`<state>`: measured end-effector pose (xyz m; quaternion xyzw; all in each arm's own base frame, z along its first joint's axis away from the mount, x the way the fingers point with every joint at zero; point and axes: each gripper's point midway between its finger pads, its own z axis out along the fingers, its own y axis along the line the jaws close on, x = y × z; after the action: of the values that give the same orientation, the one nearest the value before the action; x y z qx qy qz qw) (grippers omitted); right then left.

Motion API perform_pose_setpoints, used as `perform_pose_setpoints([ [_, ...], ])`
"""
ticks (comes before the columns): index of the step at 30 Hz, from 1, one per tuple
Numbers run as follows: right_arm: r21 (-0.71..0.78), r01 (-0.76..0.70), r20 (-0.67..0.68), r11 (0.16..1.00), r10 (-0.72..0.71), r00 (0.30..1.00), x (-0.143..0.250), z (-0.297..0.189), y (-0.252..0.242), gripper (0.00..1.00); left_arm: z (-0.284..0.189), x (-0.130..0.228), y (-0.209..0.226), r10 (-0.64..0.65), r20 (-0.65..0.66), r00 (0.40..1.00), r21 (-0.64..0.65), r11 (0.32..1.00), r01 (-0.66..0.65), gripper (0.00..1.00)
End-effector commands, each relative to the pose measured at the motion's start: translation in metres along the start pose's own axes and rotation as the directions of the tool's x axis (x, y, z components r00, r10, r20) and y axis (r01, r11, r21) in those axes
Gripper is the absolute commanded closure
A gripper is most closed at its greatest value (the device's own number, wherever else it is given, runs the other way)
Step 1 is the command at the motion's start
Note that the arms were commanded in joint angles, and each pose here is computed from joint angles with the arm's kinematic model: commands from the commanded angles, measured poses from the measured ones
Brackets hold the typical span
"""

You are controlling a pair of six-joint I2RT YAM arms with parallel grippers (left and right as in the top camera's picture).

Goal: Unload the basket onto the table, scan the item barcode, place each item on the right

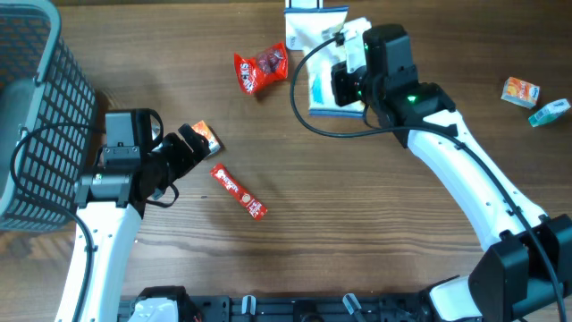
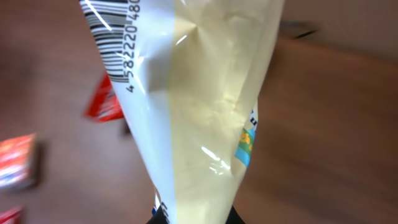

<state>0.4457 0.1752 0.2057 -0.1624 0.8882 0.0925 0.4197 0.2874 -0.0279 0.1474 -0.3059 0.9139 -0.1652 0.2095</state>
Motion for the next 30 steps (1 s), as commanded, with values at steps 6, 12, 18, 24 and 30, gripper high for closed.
perform_pose_setpoints([
  [6,0.486,0.242,0.159,0.840,-0.357,0.921,-0.077,-0.023,-0.066,0.96,-0.001,-0.003,0.003,-0.003,0.015,1.000,-0.013,1.000,0.003,0.00],
  [12,0.684,0.483,0.034,0.546,-0.686,0.727,-0.110,0.004,-0.065,0.95,-0.001,-0.003,0.003,-0.003,0.015,1.000,-0.013,1.000,0.003,0.00],
  [18,0.791,0.604,-0.247,0.091,-0.857,0.452,-0.103,0.061,-0.057,0.95,-0.001,-0.003,0.003,-0.003,0.015,1.000,-0.013,1.000,0.003,0.00],
  [24,0.726,0.668,-0.391,-0.165,-0.898,0.203,-0.063,0.118,-0.043,0.95,-0.001,-0.003,0.003,-0.003,0.015,1.000,-0.013,1.000,0.003,0.00],
  [30,0.682,0.708,-0.429,-0.183,-0.884,0.185,-0.045,0.135,-0.063,0.95,-0.001,-0.003,0.003,-0.003,0.015,1.000,-0.013,1.000,0.003,0.00],
])
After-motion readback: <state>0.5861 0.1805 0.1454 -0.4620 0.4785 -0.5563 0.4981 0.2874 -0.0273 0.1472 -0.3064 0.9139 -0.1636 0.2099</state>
